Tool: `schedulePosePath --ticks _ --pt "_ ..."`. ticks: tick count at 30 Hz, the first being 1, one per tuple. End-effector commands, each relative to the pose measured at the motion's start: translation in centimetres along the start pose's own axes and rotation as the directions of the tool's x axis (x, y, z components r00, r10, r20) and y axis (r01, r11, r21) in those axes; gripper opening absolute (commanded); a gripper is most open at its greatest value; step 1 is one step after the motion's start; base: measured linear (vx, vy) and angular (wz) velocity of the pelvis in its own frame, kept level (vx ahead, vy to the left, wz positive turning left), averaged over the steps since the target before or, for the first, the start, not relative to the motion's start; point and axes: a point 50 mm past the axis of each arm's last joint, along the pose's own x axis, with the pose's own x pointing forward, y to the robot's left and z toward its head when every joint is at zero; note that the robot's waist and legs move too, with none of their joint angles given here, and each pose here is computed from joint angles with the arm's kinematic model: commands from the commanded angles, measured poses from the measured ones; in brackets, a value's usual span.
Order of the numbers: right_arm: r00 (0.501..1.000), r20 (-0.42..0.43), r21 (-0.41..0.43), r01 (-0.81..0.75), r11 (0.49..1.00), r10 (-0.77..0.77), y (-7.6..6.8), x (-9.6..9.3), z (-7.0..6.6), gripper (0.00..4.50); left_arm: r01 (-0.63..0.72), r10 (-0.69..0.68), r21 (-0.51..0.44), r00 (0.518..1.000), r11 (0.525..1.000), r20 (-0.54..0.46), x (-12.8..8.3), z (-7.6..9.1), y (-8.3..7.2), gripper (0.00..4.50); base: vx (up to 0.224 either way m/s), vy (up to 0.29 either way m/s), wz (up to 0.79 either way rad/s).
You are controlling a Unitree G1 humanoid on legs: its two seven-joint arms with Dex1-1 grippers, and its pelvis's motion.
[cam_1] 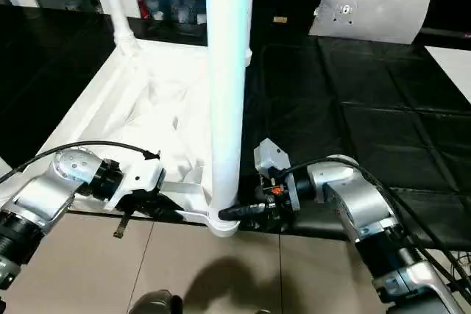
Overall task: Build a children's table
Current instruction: Rotate leg to tighten
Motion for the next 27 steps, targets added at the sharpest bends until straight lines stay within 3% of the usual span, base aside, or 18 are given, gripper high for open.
schedulePosePath --ticks 1,6,9,13,18,19,20,24,27 --pt "0.999 0.012 0.011 -0.033 0.999 0.033 0.1 0.1 0.1 2.04 0.014 -0.016 0.04 0.999 0.999 0.043 0.1 1.2 0.4 0.0 0.0 0.0 0.0" --pt "0.999 0.031 0.053 -0.022 0.998 0.02 0.6 0.3 -0.4 1.99 -0.055 0.058 -0.026 0.992 0.998 0.113 0.2 1.4 0.8 0.0 0.0 0.0 0.0" --pt "0.993 0.06 0.071 0.095 0.993 -0.099 0.6 1.0 -0.7 1.99 -0.138 0.148 -0.082 0.979 0.987 0.138 0.5 1.6 1.5 0.0 0.0 0.0 0.0" --pt "0.941 0.059 0.081 0.327 0.941 -0.332 -0.3 2.6 -1.0 1.97 -0.235 0.251 -0.135 0.961 0.963 0.119 1.0 1.8 2.6 0.0 0.0 0.0 0.0" --pt "0.859 0.095 0.213 0.477 0.853 -0.504 -0.9 5.5 -0.2 1.95 -0.396 0.428 -0.216 0.896 0.892 0.123 2.3 2.7 4.7 0.0 0.0 0.0 0.0" --pt "0.839 0.097 0.235 0.503 0.832 -0.535 -1.1 6.0 0.0 1.95 -0.422 0.456 -0.228 0.881 0.877 0.124 2.5 3.0 5.1 0.0 0.0 0.0 0.0" --pt "0.759 0.085 0.302 0.598 0.742 -0.646 -2.1 7.6 0.3 1.95 -0.478 0.518 -0.256 0.847 0.84 0.12 3.3 3.8 5.9 0.0 0.0 0.0 0.0" --pt "0.641 0.018 0.337 0.719 0.608 -0.767 -3.5 8.9 0.4 1.95 -0.578 0.623 -0.282 0.776 0.766 0.099 4.4 4.9 7.2 0.0 0.0 0.0 0.0" --pt "0.522 -0.028 0.383 0.793 0.473 -0.852 -4.6 9.4 0.6 1.95 -0.597 0.642 -0.279 0.76 0.752 0.105 5.4 5.8 7.6 0.0 0.0 0.0 0.0"
